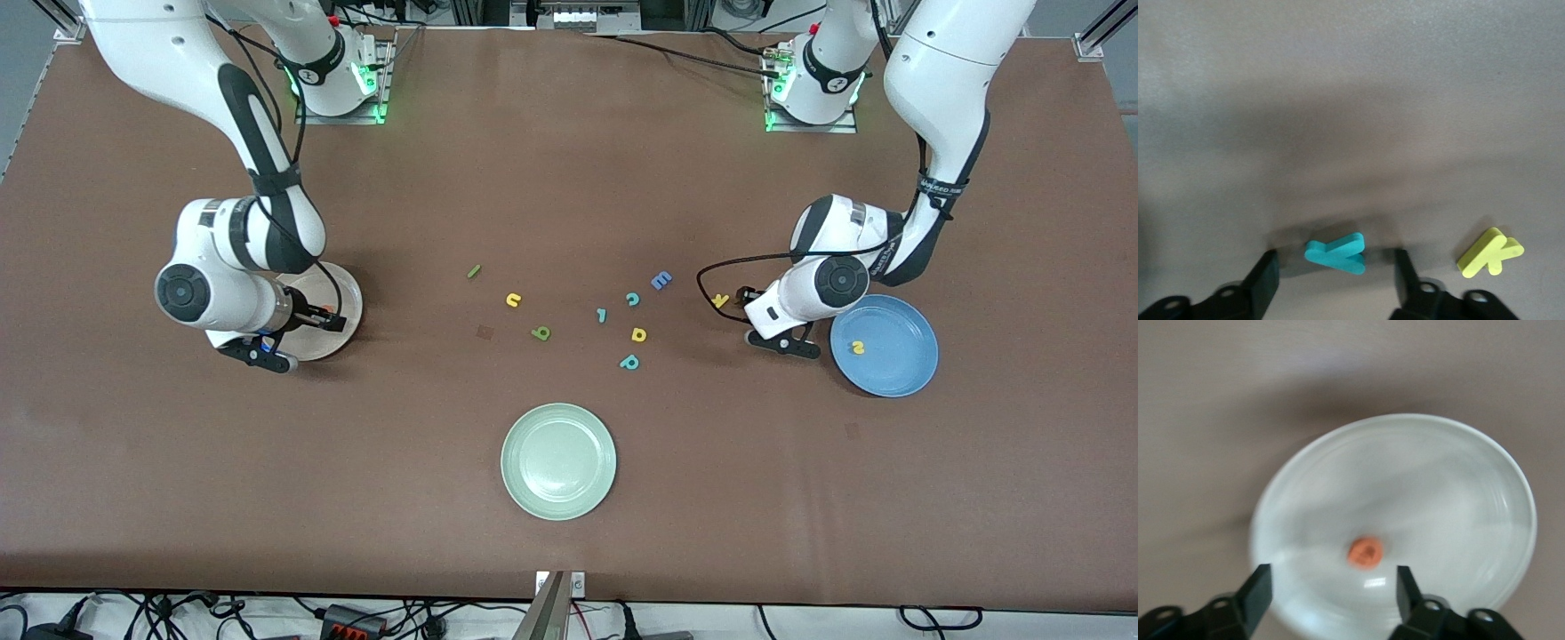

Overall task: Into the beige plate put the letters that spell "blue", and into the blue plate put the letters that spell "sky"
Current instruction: 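Place the e on the white plate while the left gripper grasps the cyan y, then place the y on the blue plate while the right gripper reaches the letters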

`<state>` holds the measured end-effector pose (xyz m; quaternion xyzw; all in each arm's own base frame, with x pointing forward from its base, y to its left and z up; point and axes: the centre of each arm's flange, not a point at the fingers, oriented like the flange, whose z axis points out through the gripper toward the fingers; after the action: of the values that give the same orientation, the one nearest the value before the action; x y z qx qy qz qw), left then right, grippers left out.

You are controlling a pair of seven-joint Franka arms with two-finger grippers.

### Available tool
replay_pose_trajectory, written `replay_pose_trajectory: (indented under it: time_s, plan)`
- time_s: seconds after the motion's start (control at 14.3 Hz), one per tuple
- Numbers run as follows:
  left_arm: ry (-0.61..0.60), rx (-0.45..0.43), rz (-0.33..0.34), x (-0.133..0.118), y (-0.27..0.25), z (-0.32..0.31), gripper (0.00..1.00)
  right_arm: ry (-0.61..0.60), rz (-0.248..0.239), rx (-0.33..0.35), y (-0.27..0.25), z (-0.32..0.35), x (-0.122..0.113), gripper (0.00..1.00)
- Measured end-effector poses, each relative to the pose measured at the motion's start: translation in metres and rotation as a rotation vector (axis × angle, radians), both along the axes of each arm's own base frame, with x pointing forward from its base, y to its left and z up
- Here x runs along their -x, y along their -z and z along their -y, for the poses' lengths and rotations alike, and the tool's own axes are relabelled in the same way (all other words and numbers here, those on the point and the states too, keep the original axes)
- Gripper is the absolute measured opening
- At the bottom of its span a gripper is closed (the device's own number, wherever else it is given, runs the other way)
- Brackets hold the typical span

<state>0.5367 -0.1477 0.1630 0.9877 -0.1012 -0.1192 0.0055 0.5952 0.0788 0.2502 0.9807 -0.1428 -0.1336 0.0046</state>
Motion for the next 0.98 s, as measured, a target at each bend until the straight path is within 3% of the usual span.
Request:
replay_pose_trajectory:
  time_s: [0.07,0.21,0.42,0.63,0.77,0.98]
  plan:
    - [-0.003,-0.001,0.003,-0.001,-0.001,-0.002,0.61,-0.017,-0.010,-0.012,-0.023,-0.011,-0.006,1.00]
    - [-0.004,0.000,0.008,-0.002,-0.004,-0.003,0.41,-0.043,-0.011,-0.042,-0.042,-0.041,-0.005,1.00]
    - [-0.011,0.000,0.012,-0.004,-0.005,-0.004,0.15,-0.038,-0.004,-0.045,-0.014,-0.095,0.015,1.00]
    - [-0.035,0.000,0.017,-0.009,-0.007,-0.016,0.13,0.016,0.062,0.005,0.031,-0.154,0.053,1.00]
    - [-0.055,0.000,0.022,-0.013,-0.008,-0.027,0.13,0.078,0.075,0.041,0.049,-0.190,0.079,1.00]
    - [-0.097,0.001,0.035,-0.027,-0.017,-0.050,0.13,0.176,0.098,0.071,0.054,-0.226,0.099,1.00]
